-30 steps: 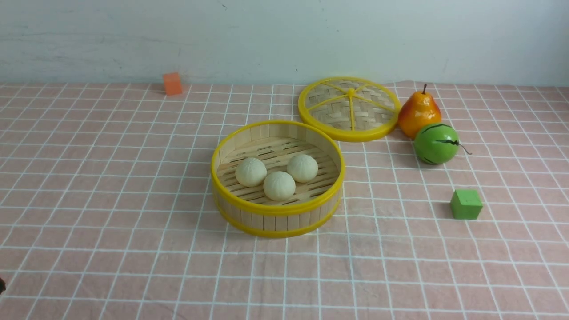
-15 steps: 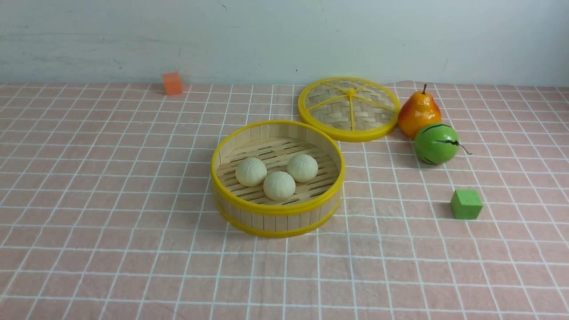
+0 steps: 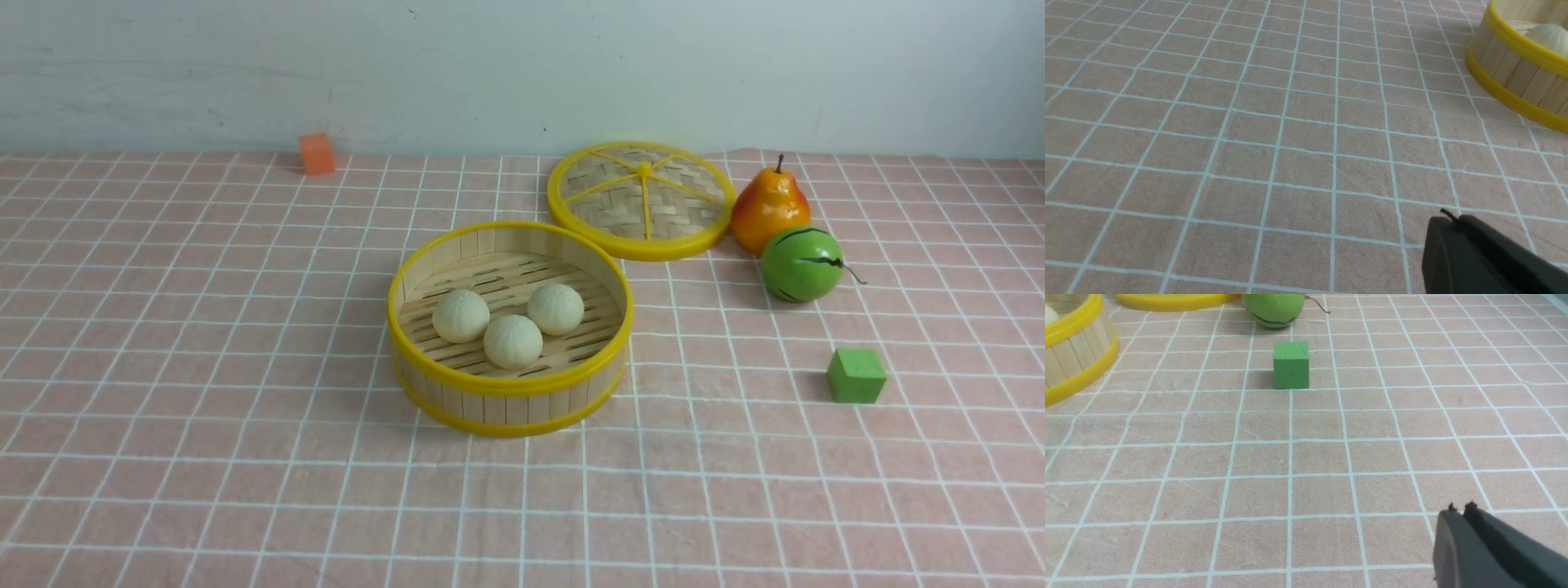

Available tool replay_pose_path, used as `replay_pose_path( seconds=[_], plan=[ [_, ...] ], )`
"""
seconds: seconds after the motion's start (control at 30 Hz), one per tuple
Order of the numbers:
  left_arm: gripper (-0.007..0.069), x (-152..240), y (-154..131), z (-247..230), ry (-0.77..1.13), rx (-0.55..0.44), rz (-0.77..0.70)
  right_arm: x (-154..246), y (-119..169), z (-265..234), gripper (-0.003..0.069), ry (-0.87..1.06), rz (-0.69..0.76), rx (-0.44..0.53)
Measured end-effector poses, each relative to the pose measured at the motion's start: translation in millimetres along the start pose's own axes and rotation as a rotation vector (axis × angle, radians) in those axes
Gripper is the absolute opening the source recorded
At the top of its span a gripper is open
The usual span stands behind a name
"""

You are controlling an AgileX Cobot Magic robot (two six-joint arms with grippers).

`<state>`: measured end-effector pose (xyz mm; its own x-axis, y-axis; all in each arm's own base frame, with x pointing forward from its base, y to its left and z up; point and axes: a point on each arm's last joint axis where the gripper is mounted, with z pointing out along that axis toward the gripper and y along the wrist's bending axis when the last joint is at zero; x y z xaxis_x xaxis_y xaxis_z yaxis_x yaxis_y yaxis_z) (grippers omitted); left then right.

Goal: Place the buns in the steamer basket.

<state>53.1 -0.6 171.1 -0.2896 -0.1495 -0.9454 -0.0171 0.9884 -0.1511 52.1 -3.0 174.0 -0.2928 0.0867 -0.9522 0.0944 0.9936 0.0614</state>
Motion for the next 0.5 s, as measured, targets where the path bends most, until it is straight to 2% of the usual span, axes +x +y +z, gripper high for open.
replay_pose_path(
  seconds=[0.5],
  plan=[
    [-0.0010,-0.1,0.0,0.0,-0.001,0.000,0.000,0.0,0.0,0.0,0.0029,0.000,0.000,0.000]
  ],
)
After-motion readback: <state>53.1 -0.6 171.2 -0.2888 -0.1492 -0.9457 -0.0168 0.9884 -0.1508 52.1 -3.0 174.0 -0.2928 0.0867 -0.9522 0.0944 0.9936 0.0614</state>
